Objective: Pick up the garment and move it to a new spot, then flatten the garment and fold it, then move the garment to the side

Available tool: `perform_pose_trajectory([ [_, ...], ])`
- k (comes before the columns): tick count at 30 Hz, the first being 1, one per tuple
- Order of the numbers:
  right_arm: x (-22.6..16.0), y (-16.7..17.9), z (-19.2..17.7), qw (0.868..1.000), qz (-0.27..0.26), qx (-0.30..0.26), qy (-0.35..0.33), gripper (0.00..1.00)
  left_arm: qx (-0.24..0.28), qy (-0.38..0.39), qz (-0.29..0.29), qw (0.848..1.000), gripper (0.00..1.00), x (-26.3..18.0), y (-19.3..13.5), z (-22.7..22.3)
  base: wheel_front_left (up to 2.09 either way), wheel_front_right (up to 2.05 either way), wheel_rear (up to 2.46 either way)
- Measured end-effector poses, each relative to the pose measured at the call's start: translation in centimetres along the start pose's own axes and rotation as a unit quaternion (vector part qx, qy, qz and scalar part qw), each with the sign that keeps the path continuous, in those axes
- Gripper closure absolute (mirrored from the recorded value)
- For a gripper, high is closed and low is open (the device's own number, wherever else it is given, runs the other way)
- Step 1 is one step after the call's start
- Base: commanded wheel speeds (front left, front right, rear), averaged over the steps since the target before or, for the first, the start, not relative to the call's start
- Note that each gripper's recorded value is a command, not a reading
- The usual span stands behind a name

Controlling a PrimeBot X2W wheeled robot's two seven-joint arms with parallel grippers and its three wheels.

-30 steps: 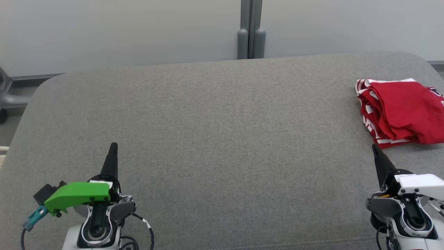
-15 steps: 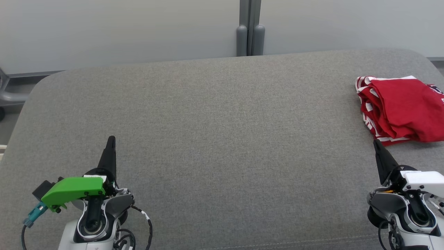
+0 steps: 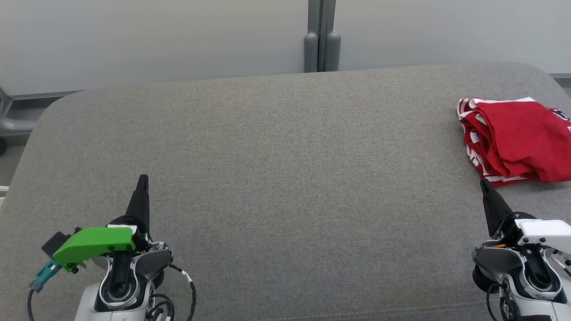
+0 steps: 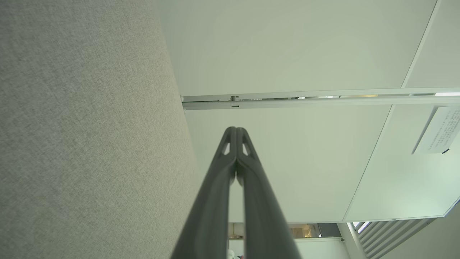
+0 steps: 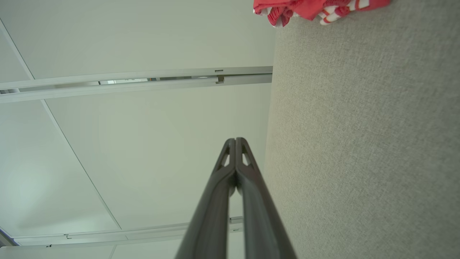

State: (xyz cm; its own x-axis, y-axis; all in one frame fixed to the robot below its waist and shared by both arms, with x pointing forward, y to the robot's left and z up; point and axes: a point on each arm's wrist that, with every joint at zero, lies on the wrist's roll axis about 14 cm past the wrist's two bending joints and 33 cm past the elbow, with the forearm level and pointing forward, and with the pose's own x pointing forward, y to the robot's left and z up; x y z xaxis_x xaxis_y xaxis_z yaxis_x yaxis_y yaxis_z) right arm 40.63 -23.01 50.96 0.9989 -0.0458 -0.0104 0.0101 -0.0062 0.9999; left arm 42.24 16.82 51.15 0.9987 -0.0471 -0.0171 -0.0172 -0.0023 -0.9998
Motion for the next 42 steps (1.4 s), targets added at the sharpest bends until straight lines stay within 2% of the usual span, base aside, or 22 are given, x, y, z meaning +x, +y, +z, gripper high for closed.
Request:
perform_pose_trajectory([
  [42, 0.01, 0.01, 0.0, 1.0, 0.0, 0.0, 0.0, 1.0, 0.0, 0.0, 0.0, 1.0, 1.0, 0.0, 0.0, 0.0, 0.0, 0.0, 0.0],
])
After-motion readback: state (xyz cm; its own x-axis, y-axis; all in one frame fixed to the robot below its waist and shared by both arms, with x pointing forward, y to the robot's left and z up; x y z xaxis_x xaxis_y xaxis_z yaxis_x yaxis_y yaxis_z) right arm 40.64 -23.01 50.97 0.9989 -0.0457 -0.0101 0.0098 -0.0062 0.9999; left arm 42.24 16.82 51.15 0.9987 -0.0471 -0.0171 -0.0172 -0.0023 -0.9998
